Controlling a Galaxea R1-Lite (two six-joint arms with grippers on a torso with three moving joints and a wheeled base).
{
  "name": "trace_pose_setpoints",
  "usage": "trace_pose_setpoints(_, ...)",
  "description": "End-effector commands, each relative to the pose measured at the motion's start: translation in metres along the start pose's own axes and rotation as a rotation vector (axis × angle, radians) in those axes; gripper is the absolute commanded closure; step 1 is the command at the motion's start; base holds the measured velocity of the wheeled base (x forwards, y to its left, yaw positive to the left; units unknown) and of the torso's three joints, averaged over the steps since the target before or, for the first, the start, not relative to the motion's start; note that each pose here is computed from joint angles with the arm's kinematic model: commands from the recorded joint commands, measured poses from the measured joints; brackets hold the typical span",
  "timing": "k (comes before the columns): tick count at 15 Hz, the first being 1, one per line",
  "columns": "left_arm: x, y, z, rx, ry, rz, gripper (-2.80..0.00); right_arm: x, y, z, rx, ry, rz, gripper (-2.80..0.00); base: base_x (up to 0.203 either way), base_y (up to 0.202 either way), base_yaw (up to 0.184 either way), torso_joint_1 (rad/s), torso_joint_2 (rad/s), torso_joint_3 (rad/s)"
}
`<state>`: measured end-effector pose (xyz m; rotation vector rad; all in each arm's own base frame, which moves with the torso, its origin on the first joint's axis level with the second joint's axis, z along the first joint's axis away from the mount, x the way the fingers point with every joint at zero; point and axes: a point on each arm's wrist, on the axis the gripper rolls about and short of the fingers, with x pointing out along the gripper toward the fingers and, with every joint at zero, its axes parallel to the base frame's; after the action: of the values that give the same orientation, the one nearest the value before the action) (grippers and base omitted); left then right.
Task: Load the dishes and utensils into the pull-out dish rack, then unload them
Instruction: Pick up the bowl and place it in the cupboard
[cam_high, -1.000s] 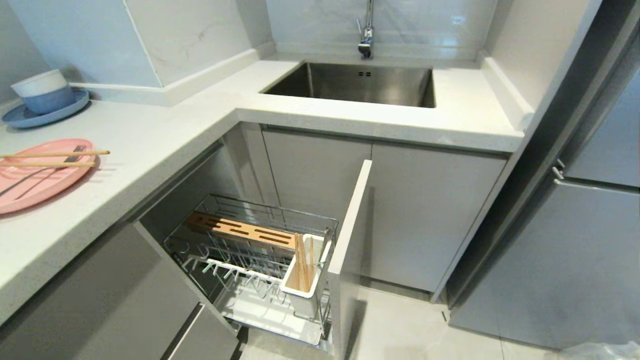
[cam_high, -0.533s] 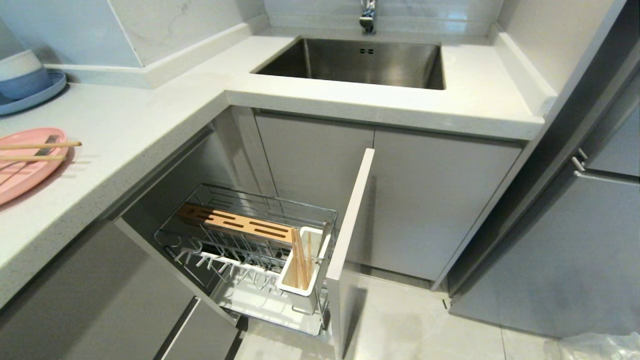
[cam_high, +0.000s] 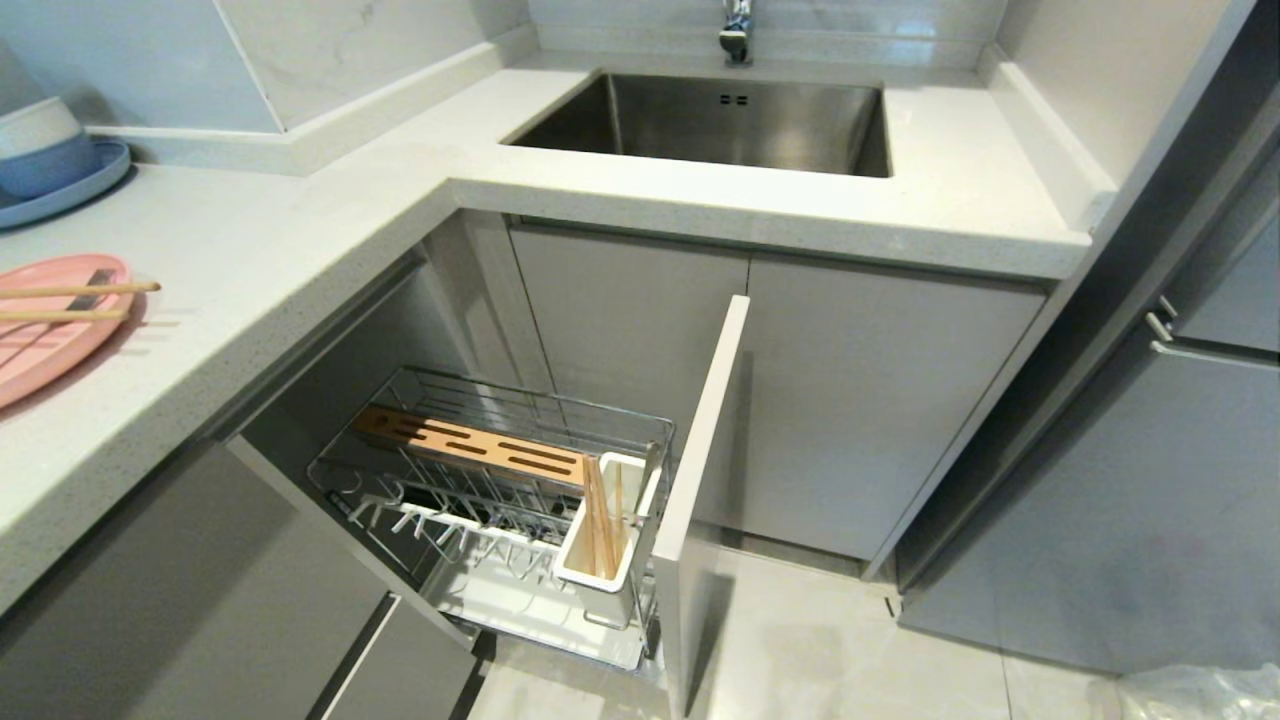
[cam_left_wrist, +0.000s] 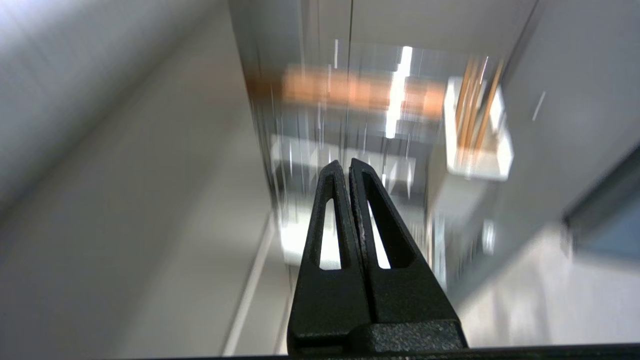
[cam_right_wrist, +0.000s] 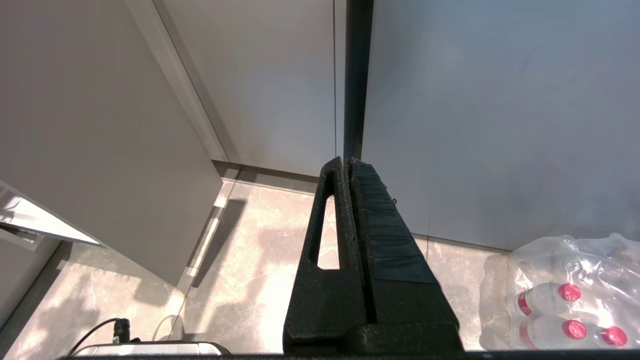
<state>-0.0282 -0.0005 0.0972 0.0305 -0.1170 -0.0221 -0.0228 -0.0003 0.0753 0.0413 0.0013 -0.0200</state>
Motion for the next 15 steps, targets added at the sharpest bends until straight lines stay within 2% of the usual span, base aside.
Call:
trace_pose_setpoints(1,-0.005,0.0,0.021,0.002,-0.085,0.0,0.0,0.0,0.0,0.0,0.0,0.001,0.0,0.0,0.0,0.0,0.0,0.0,0.0,0.0)
trace_pose_setpoints(4,-0.028,0.002,0.079,0.009,-0.268,0.004,0.0,0.0,0.0,0.0,0.0,0.001,0.0,0.0,0.0,0.0,0.0,0.0,0.0,0.0)
trace_pose_setpoints(7,-0.05,0.003,0.145,0.023,-0.352,0.024,0.0,0.0,0.0,0.0,0.0,0.001,0.0,0.0,0.0,0.0,0.0,0.0,0.0,0.0)
trace_pose_setpoints(10,-0.035,0.008,0.226,0.023,-0.344,0.134,0.0,0.0,0.0,0.0,0.0,0.001,0.0,0.0,0.0,0.0,0.0,0.0,0.0,0.0)
trace_pose_setpoints(12,-0.008,0.014,0.27,0.032,-0.298,0.28,0.0,0.0,0.0,0.0,0.0,0.001,0.0,0.0,0.0,0.0,0.0,0.0,0.0,0.0)
trace_pose_setpoints(15,0.033,0.021,0.315,0.021,-0.249,0.499,0.0,0.0,0.0,0.0,0.0,0.001,0.0,0.0,0.0,0.0,0.0,0.0,0.0,0.0)
